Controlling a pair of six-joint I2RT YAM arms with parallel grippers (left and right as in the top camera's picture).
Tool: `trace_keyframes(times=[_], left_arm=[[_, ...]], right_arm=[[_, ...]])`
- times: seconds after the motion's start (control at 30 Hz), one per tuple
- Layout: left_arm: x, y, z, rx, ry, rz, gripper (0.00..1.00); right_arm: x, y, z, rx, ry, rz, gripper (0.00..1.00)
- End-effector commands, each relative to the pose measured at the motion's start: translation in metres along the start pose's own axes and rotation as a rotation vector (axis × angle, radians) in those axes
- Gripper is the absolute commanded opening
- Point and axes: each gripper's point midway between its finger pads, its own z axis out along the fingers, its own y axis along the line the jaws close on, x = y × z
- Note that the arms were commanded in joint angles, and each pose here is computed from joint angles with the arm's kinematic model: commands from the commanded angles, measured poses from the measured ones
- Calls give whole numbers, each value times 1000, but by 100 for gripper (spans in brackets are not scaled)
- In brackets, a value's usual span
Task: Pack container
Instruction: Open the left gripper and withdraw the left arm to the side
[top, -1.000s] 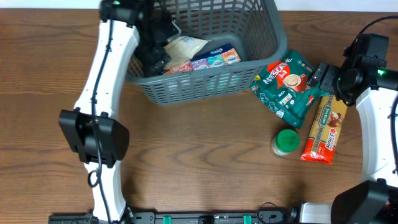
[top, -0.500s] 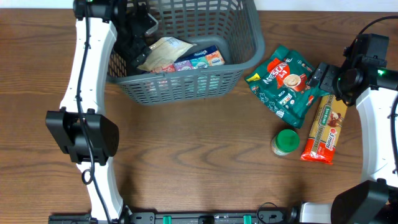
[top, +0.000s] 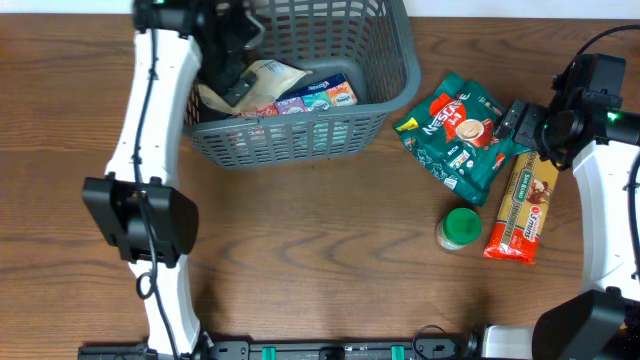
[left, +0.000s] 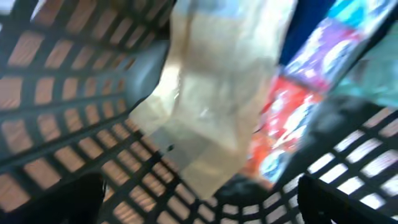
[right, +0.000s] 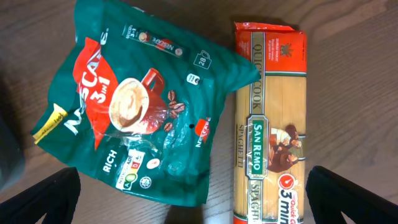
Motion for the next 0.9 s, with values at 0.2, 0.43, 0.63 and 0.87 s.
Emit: trace_keyframes(times=[0.2,0.43,0.63,0.87], left_arm=[[-7,29,-155,-343,-237,-235,98],[89,76,-247,-500,-306,-570,99],[166,117,-248,-571,-201,-818,99],[198,136,-196,-441,-108,-967,99]], right_arm=[[-5,0,-2,-10,-9,-35,99],[-10,-7,-47,8,27,-18,99],[-39,-30,-109,54,-75,224,99],[-44,-13,-88,-83,-13,363,99]])
